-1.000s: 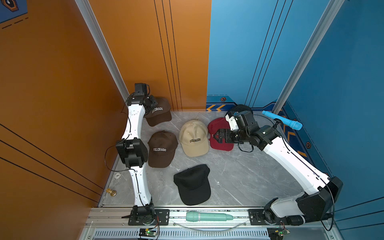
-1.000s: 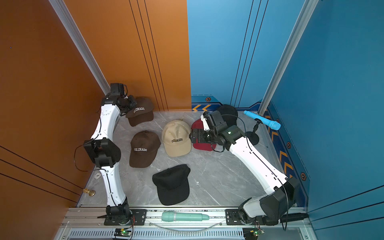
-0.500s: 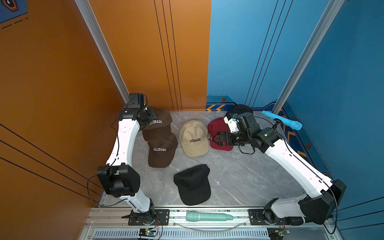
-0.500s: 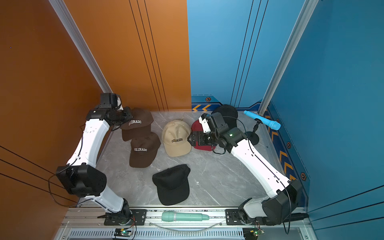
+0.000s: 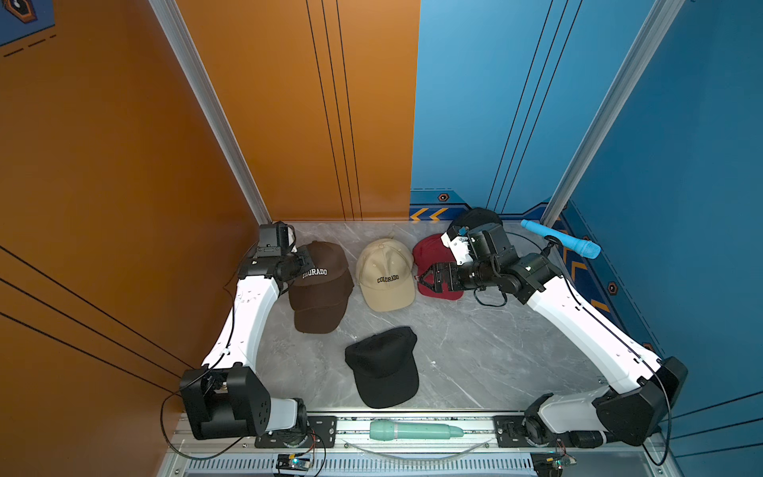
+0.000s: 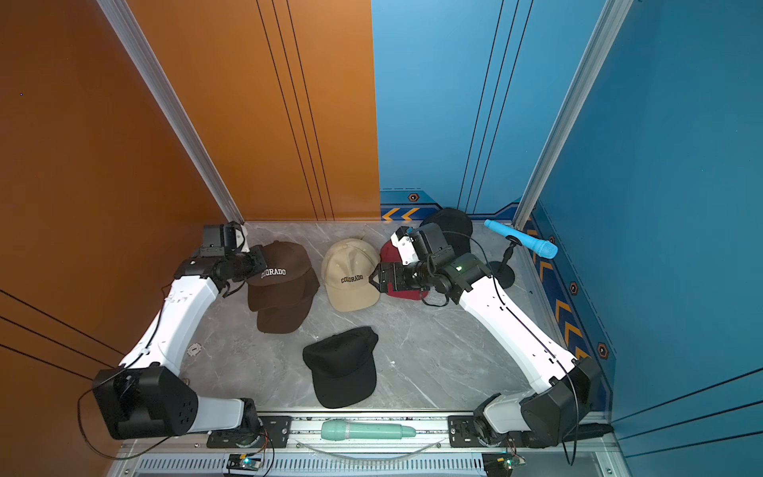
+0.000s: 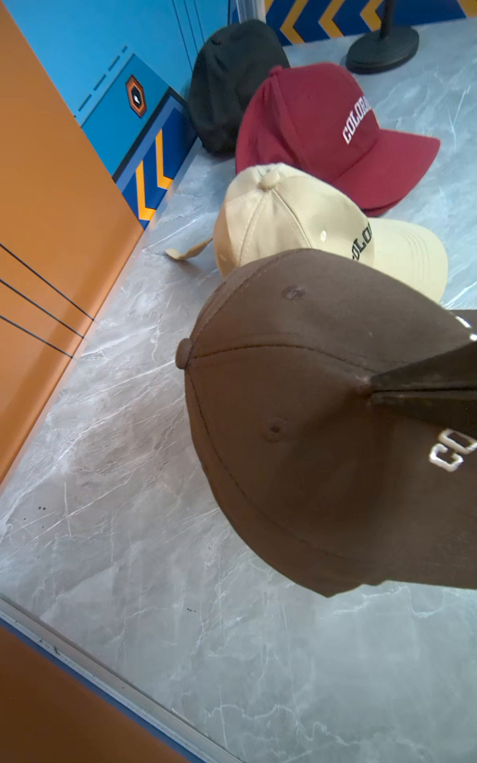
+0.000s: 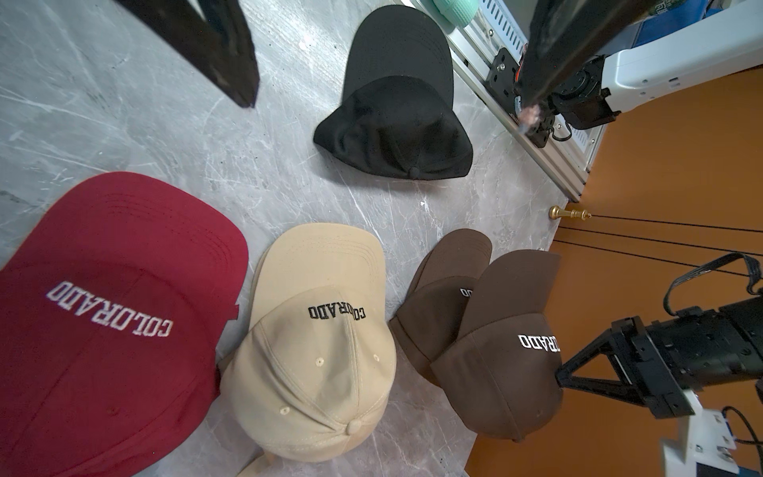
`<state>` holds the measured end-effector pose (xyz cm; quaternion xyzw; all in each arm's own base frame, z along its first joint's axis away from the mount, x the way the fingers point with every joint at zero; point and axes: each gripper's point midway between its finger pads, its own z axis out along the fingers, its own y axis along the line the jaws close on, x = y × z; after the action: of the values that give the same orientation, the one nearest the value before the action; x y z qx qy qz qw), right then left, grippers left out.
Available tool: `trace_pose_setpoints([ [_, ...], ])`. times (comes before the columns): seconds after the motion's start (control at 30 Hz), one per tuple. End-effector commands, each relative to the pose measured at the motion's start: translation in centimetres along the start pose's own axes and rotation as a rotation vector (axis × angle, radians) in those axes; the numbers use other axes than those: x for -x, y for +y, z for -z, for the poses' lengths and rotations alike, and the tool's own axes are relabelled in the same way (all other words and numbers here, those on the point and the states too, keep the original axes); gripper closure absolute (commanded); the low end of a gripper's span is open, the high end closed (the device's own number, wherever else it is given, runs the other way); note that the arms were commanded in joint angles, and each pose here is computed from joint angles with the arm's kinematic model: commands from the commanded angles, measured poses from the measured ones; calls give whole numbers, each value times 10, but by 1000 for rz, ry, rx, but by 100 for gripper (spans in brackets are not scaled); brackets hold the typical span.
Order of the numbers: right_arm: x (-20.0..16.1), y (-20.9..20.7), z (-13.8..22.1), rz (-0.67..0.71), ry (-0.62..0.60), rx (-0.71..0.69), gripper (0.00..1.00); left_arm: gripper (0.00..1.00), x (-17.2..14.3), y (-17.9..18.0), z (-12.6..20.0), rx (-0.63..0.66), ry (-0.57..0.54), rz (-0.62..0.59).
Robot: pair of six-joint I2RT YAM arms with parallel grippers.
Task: Stack the baseball caps by color
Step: Place the baseball cap on the baseball cap.
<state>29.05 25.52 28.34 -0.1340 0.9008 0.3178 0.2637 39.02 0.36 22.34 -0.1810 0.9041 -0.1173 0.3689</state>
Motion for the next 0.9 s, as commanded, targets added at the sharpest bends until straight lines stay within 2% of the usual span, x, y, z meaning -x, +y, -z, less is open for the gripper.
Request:
trace_pose_setpoints([
  [0.0, 7, 14, 19, 37, -34, 33, 0, 100, 2, -6, -5, -52, -46, -50],
  [0.17, 6, 14, 25, 38, -44, 24, 0, 100, -12, -1, -21, -73, -55, -75],
  [0.43, 3, 10, 30, 24, -58, -1, 0, 100, -42, 11, -38, -74, -9, -102],
  [0.83, 8, 10, 25, 15, -67, -4, 0, 100, -57, 45, -50, 76, 65, -96],
  [0.87, 8, 10, 24, 15, -69, -4, 0, 92, -58, 47, -50, 83, 72, -92],
])
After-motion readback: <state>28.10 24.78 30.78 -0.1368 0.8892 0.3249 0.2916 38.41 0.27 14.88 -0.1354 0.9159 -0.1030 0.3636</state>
